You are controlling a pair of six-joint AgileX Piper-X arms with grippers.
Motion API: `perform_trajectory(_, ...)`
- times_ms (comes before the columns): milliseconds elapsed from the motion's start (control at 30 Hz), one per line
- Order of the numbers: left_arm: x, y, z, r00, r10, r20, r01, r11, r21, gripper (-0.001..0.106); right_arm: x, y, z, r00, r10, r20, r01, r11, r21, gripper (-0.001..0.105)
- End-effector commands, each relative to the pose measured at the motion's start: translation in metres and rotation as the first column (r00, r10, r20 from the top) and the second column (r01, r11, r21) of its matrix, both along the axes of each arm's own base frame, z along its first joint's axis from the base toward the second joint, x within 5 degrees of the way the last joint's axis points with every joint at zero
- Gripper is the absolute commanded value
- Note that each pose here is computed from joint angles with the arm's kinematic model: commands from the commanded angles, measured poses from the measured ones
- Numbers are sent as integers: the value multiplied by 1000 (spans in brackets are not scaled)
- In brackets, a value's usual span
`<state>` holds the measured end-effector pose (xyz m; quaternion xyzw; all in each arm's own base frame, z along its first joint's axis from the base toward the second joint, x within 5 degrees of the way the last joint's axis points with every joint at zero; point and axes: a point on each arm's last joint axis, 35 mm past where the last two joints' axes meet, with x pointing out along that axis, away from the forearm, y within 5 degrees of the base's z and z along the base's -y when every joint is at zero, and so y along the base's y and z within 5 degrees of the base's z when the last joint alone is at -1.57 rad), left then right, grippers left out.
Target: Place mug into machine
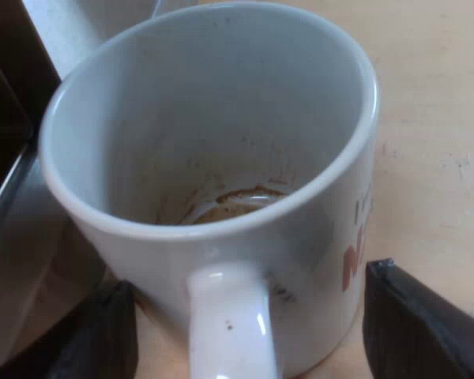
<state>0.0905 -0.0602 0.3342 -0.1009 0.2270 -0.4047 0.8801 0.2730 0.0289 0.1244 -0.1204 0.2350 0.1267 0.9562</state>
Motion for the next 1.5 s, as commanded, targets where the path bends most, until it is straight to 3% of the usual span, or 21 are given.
perform_trajectory(33,0,0,4,1000,-7,21,8,1000,-13,79,2,-1,2,1000,6,19,-5,1000,-3,37)
perform_trajectory(200,0,0,4,1000,-7,21,8,1000,-13,79,2,-1,2,1000,6,19,-5,1000,-3,2)
perform_trajectory(233,0,0,4,1000,-7,21,8,1000,-13,79,2,-1,2,1000,6,19,-5,1000,-3,0)
perform_trajectory(467,0,0,4,1000,-7,21,8,1000,-13,79,0,-2,12,999,5,37,-5,1000,-1,0)
perform_trajectory(833,0,0,4,1000,-7,21,8,1000,-13,79,-21,-3,54,999,8,39,-8,1000,-1,0)
perform_trajectory(1033,0,0,4,1000,-8,18,8,1000,-13,79,-58,-6,100,996,23,86,-21,999,-27,0)
perform_trajectory(1233,-2,0,0,1000,-8,-18,8,1000,5,79,-97,-6,126,994,49,102,-46,998,-36,0)
perform_trajectory(1400,-4,1,-5,998,-16,-61,18,999,32,79,-131,4,138,984,150,95,-146,988,-50,0)
perform_trajectory(1500,-8,0,-5,991,-111,-72,111,994,3,79,-151,10,144,972,215,92,-212,976,-48,0)
